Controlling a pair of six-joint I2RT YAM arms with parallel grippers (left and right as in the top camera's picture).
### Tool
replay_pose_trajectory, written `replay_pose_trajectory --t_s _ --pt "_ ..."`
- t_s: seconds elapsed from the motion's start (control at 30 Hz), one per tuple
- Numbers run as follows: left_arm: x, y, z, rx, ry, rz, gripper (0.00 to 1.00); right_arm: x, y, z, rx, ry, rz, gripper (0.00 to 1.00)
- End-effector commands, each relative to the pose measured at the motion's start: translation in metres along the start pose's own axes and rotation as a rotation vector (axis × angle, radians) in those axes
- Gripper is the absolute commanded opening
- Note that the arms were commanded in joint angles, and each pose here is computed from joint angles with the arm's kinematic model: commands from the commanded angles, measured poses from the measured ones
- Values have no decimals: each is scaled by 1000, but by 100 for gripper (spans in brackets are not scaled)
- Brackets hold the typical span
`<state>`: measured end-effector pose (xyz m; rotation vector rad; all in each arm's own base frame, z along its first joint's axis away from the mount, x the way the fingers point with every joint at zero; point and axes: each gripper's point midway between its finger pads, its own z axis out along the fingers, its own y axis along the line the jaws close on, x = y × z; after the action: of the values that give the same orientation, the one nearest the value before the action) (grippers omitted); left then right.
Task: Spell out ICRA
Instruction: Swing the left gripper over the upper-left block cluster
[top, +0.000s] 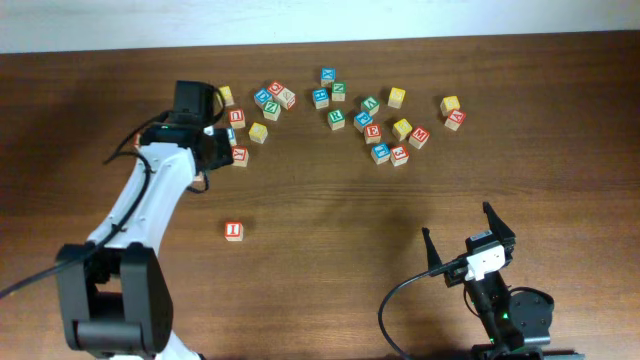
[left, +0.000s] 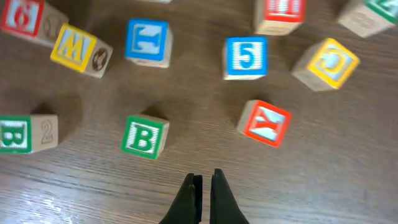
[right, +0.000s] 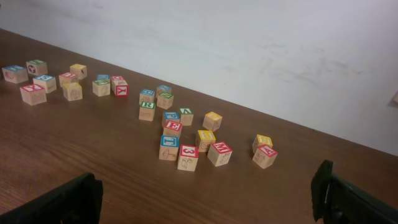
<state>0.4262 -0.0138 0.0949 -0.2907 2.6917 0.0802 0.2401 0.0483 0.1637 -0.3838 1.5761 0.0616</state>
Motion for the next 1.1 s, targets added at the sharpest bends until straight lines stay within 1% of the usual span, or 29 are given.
replay_pose_trajectory --t_s 0.0,0.23,0.33,0.5,0.7,0.93,1.07 --pt "-1 0 5 83 32 -86 0 1 4 0 -18 0 4 98" --pt "-2 0 6 86 29 -70 0 1 4 0 -18 0 4 98" --pt "-4 -9 6 125 22 -54 0 1 4 0 -18 0 4 99" --pt "-11 -11 6 134 -8 -35 0 1 4 0 -18 0 4 98" --pt "-15 -15 1 151 -12 -3 0 1 4 0 -18 0 4 98" --pt "-42 -18 -24 150 -8 28 0 1 4 0 -18 0 4 98" --pt "-55 -21 -27 139 38 53 0 1 4 0 -19 -1 4 98"
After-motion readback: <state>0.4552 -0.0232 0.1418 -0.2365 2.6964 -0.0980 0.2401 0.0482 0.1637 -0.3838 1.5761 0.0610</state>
